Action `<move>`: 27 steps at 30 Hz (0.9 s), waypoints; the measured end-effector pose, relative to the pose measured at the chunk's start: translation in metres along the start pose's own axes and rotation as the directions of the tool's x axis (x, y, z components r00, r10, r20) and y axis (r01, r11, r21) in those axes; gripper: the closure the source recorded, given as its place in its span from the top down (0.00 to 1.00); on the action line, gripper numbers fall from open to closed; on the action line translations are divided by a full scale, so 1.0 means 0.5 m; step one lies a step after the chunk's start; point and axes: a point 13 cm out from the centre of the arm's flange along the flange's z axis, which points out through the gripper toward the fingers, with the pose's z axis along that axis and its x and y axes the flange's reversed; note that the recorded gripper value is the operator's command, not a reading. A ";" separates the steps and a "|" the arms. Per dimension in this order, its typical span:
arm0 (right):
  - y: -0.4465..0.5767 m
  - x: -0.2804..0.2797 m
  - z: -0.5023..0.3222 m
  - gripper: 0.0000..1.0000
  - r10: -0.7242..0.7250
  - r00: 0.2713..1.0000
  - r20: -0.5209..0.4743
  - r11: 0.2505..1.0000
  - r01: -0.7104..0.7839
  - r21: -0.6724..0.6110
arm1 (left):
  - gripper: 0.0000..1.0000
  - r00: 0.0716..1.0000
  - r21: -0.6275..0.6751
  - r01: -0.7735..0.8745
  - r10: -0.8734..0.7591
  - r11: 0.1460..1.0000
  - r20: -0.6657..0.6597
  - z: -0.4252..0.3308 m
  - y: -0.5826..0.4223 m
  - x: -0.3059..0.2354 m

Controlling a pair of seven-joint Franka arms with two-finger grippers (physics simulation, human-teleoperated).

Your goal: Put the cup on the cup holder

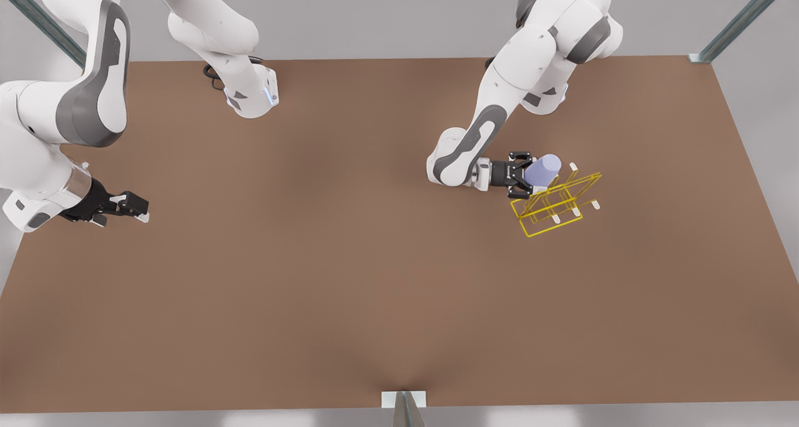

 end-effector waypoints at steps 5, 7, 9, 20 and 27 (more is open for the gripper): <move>-0.007 0.001 -0.001 1.00 0.005 1.000 0.001 1.000 -0.005 0.000 | 0.72 1.000 0.009 0.005 -0.005 1.000 0.001 -0.002 0.006 0.004; -0.009 0.001 -0.001 1.00 0.007 1.000 0.002 1.000 -0.007 0.001 | 0.72 1.000 0.012 0.007 -0.007 1.000 0.002 -0.002 0.010 0.006; -0.008 0.001 -0.001 1.00 0.006 1.000 0.002 1.000 -0.006 0.000 | 0.72 1.000 0.012 0.010 -0.010 1.000 0.002 -0.001 0.012 0.007; -0.004 0.000 -0.001 1.00 0.003 1.000 0.003 1.000 -0.003 0.000 | 1.00 1.000 0.012 0.022 -0.022 1.000 0.002 -0.001 0.013 0.008; -0.006 -0.001 0.004 1.00 0.004 1.000 0.001 1.000 -0.004 0.000 | 1.00 0.999 0.059 0.000 0.002 0.998 -0.048 -0.075 0.045 0.009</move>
